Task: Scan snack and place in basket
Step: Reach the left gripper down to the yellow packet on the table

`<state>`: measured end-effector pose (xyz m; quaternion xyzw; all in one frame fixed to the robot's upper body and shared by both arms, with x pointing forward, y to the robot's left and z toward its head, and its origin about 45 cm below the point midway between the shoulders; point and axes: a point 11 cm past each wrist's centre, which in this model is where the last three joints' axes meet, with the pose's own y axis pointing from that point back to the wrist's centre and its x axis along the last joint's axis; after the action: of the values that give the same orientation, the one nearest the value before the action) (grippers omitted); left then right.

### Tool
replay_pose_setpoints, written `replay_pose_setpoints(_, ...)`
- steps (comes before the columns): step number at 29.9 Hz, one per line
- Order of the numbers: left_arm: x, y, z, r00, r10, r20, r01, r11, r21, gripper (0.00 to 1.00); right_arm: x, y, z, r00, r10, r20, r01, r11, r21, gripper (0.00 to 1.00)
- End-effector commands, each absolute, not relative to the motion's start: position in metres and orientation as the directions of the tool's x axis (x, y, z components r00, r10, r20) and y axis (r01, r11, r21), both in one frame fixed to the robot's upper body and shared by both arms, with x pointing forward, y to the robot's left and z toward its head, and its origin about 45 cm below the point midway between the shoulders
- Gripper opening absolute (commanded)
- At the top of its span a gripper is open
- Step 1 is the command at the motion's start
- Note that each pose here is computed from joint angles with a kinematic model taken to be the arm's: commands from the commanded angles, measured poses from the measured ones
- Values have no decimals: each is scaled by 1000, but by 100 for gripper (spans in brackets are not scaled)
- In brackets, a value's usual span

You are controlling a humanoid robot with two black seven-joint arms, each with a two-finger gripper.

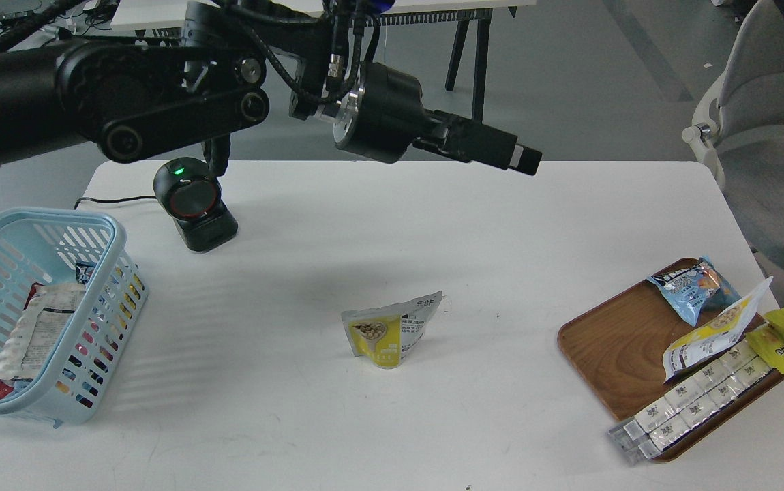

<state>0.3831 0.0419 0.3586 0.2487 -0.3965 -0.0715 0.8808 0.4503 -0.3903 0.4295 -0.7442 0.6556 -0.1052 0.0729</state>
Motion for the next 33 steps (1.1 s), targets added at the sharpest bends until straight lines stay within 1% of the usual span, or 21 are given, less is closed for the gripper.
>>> replay_pose_setpoints(1,371,44,334,650,-372,663,-55,846,530,100,446,-385,401,177,-983,-42,-968,-166,-188,96)
replay_pose_setpoints(4,365,51,323,596,-419,685,-60,828,558,100,442,-381,388,225,-971,-87,-964,-208,-164,96)
replay_pose_setpoints(8,369,79,312,566,-464,681,-94,785,613,100,441,-381,379,228,-969,-98,-966,-213,-147,96)
replay_pose_setpoints(12,359,93,300,534,-502,680,-83,770,633,100,440,-382,376,224,-969,-99,-968,-210,-140,96)
replay_pose_setpoints(14,356,100,289,538,-501,678,-85,768,635,100,440,-382,376,226,-969,-100,-967,-211,-140,96)
replay_pose_setpoints(19,342,106,269,560,-505,657,-49,771,635,100,439,-383,374,223,-970,-100,-969,-208,-136,96)
replay_pose_setpoints(25,332,114,237,567,-495,659,-44,780,624,99,438,-384,369,219,-970,-102,-970,-206,-127,96)
replay_pose_setpoints(28,331,122,217,571,-485,663,-61,780,623,98,438,-384,368,220,-970,-106,-970,-207,-125,96)
replay_pose_setpoints(31,333,129,206,562,-481,673,-81,778,623,93,437,-385,367,218,-970,-107,-971,-204,-124,96)
replay_pose_setpoints(33,334,132,202,550,-473,688,-98,782,615,81,437,-385,367,219,-970,-107,-971,-206,-123,96)
